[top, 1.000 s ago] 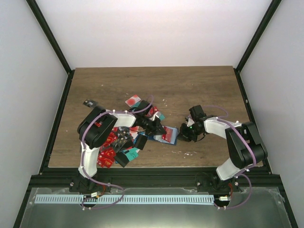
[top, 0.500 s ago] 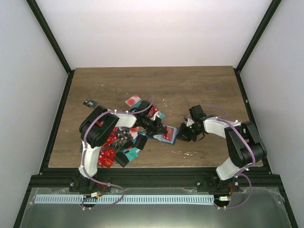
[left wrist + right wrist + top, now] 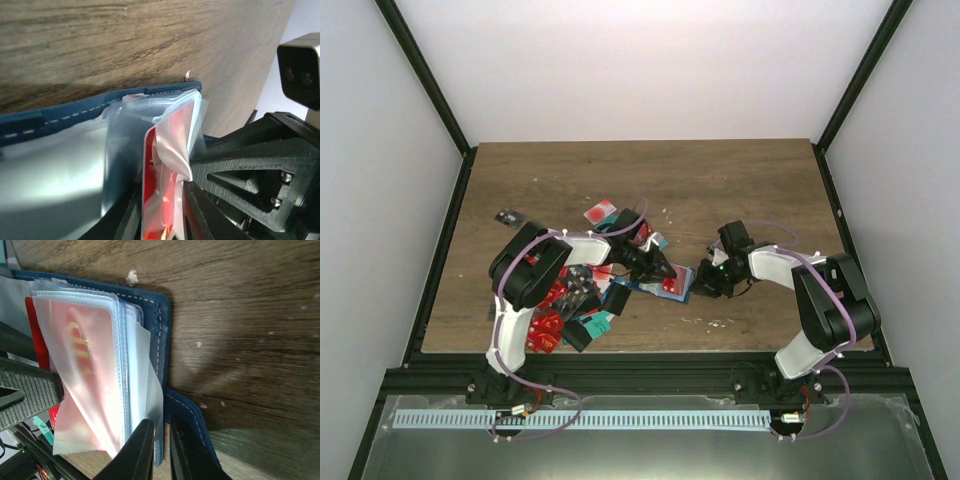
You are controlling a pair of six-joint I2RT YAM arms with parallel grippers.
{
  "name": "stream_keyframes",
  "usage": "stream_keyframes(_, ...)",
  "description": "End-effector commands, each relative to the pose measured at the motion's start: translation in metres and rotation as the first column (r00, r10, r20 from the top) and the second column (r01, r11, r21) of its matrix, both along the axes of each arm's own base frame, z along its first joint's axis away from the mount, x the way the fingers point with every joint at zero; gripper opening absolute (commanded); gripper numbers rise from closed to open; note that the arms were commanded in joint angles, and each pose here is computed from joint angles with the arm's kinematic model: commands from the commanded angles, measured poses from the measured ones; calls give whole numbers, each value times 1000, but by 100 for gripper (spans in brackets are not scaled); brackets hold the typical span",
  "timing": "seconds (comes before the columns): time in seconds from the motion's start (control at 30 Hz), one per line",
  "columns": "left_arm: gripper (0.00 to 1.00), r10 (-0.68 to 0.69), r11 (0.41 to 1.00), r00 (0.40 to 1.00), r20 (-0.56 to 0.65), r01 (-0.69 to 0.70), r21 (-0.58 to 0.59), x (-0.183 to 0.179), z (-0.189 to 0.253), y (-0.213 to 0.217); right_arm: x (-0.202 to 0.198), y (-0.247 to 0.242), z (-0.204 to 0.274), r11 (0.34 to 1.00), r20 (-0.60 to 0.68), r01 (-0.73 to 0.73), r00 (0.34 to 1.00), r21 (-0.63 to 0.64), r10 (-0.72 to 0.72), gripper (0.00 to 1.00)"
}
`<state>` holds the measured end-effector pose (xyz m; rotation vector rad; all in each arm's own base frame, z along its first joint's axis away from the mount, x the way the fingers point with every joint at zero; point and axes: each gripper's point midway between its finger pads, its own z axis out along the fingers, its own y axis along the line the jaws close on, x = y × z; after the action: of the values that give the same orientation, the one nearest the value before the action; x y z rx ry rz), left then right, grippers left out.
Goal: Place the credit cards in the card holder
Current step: Insert the credit card into the card holder.
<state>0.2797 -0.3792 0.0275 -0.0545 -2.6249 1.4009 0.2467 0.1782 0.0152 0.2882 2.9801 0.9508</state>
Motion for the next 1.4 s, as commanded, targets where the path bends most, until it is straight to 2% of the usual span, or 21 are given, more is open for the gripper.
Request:
stream_keyframes(0.0,27,22,989,1000,15,-24,148,-5,-14,18,-26,-28,-54,981,-89,-14,996,-192,-3,13)
stream_keyframes(0.13,33,30,983,999,24,-34,179,-9,-9,25,-27,-28,-55,981,-93,-13,996,-192,-5,13)
stream_keyframes(0.47,58,23,968,999,25,-28,251,-13,6,31,-22,-28,-52,981,-77,-12,997,-194,-3,13)
stream_keyframes(0.63,63,30,957,999,21,-34,289,-16,9,38,-23,-25,-52,983,-79,-13,997,-182,-2,13)
stream_keyframes(0.87,63,17,951,1000,12,-20,308,-15,4,26,-22,-23,-52,985,-79,-19,997,-174,5,13)
stream_keyframes(1.13,63,28,917,1000,0,-26,398,-7,5,20,-17,-21,-52,985,-83,-21,997,-172,6,12)
stream_keyframes(1.37,63,38,923,999,-5,-33,383,4,8,6,-17,-22,-55,983,-83,-26,996,-180,11,12)
